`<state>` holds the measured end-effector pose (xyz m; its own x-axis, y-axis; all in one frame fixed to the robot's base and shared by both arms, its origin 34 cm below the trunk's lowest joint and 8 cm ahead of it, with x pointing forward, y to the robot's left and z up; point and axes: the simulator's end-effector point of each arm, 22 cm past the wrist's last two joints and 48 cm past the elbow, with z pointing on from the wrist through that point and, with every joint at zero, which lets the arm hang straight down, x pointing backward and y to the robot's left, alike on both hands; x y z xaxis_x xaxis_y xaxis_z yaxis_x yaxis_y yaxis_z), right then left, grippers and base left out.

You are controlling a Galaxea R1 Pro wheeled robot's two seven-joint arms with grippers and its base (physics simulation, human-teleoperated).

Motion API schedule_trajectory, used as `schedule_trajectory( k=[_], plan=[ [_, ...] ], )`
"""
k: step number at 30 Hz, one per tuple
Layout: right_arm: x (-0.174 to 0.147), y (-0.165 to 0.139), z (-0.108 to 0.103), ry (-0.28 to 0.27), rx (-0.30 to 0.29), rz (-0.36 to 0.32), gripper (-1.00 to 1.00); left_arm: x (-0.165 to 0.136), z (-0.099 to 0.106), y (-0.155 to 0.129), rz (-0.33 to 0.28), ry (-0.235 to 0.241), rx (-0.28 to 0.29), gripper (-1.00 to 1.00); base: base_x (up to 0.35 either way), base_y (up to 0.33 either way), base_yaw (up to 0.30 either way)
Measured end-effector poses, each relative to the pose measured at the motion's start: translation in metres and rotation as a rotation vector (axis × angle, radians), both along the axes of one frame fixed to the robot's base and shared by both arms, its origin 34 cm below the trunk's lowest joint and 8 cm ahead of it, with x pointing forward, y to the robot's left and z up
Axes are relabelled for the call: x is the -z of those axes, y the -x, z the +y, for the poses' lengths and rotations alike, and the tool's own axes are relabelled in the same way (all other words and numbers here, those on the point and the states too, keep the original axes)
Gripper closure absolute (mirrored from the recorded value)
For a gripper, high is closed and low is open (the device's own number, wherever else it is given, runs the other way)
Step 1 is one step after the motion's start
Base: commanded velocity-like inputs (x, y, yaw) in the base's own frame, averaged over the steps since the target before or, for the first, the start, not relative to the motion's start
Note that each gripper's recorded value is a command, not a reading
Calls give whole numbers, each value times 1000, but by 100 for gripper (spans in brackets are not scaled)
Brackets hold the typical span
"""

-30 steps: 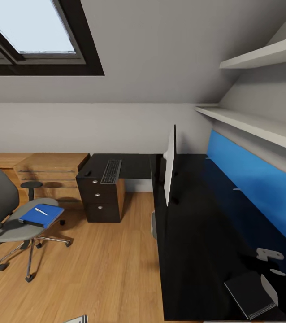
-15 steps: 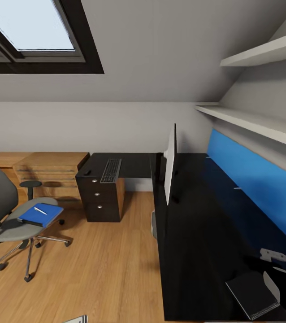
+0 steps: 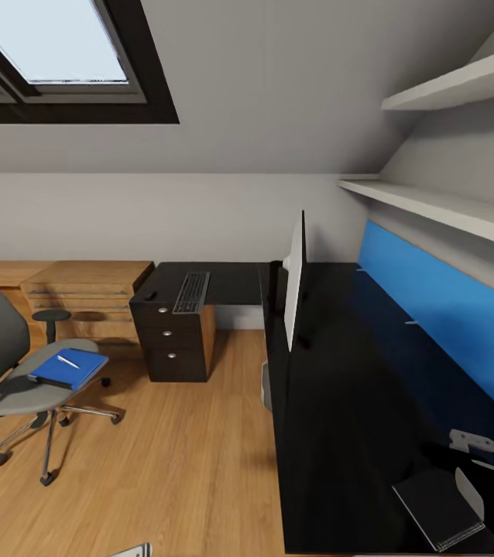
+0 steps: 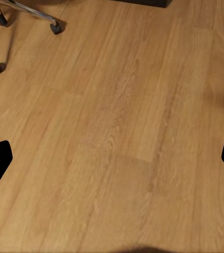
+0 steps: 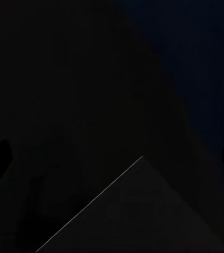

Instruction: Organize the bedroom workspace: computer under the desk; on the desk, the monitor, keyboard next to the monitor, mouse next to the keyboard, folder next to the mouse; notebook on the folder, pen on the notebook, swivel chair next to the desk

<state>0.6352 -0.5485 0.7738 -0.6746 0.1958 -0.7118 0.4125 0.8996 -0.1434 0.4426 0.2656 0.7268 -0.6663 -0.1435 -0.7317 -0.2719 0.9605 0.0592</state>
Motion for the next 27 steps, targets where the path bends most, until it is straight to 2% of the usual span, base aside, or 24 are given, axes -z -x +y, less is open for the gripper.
schedule_trajectory(
  k=[27],
  plan=[
    [33,-6,0,1,0,-4,-100,34,0,-5,1,0,0,-100,0,0,0]
  ],
)
